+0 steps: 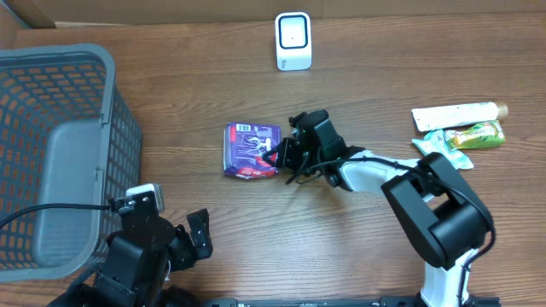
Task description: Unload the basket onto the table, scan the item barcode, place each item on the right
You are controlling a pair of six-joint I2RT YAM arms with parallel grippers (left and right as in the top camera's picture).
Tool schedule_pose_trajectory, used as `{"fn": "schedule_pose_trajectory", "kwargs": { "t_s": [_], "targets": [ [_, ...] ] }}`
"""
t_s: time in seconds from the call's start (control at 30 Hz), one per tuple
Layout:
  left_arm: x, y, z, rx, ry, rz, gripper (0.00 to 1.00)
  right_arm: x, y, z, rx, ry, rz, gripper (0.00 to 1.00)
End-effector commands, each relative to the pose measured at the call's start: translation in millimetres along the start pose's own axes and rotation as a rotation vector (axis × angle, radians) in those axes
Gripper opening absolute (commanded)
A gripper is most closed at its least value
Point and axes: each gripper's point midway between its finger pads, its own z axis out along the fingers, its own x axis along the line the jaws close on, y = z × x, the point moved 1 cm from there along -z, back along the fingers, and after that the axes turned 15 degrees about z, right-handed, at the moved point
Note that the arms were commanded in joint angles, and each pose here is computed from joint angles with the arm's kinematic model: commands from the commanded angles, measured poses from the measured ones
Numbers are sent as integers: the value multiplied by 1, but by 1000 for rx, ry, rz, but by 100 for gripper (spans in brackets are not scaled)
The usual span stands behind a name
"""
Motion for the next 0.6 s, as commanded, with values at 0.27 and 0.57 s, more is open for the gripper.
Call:
{"fn": "schedule_pose_trajectory", "kwargs": {
  "t_s": [0.27, 0.57],
  "targets": [
    [0, 1, 1, -3, 4, -15, 100, 61, 27, -124, -231, -47, -470, 4],
    [0, 1, 1, -2, 5, -15, 99, 114, 45, -222, -637, -119, -693, 4]
  ]
}}
